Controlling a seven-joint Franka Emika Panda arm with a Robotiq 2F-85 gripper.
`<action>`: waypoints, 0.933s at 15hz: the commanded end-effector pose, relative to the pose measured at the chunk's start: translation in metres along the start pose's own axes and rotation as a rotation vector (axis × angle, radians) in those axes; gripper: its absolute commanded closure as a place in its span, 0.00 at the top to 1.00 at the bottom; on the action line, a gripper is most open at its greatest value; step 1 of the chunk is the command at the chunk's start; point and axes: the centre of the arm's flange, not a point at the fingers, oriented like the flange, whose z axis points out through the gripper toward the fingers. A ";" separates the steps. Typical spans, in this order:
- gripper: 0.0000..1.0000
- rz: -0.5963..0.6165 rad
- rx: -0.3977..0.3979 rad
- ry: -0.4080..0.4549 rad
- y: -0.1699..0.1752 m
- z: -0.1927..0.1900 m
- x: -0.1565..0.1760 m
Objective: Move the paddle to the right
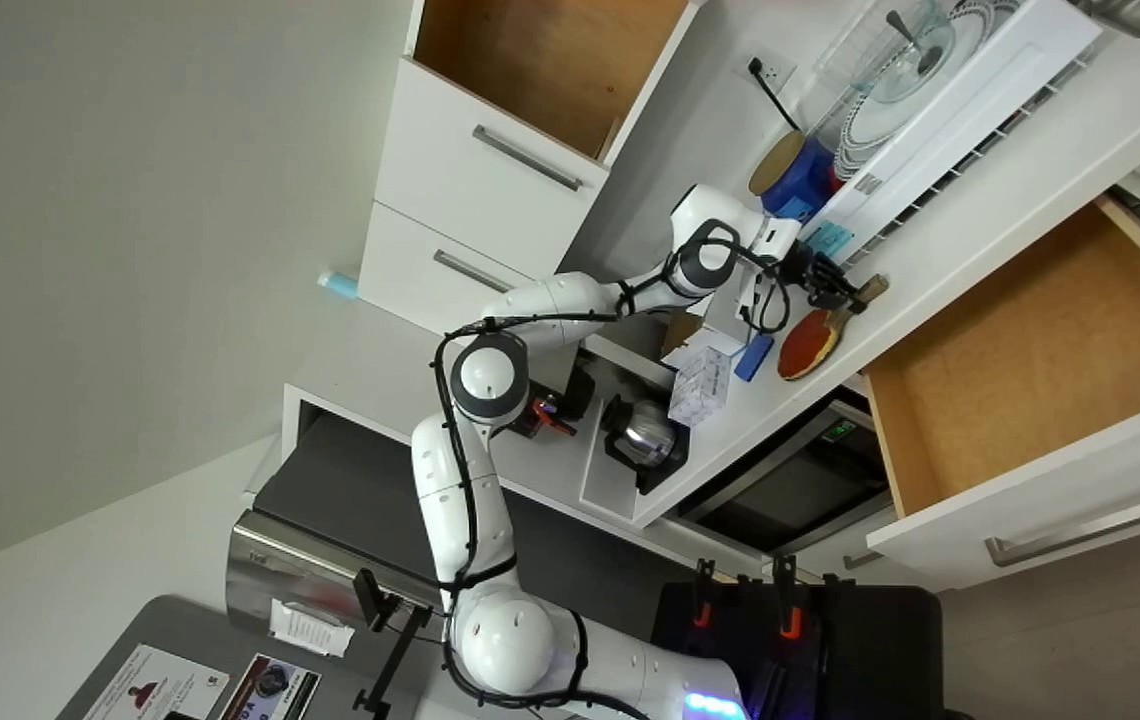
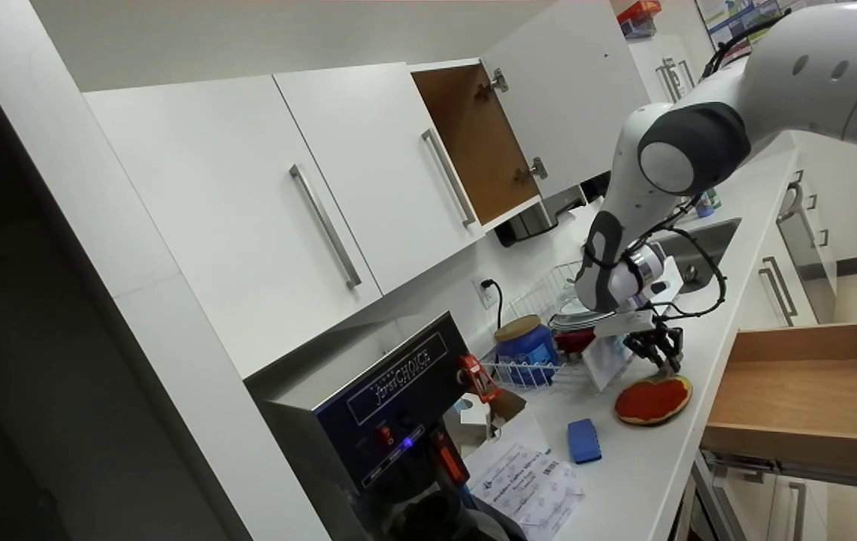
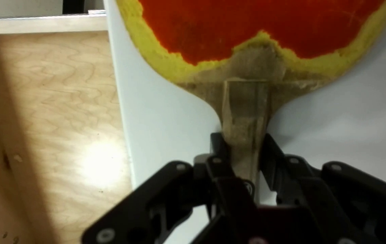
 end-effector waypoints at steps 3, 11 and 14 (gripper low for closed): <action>0.07 0.008 -0.010 -0.002 0.018 -0.023 0.000; 0.07 0.098 0.018 0.001 0.056 -0.045 0.062; 0.07 0.131 0.035 -0.002 0.068 -0.045 0.089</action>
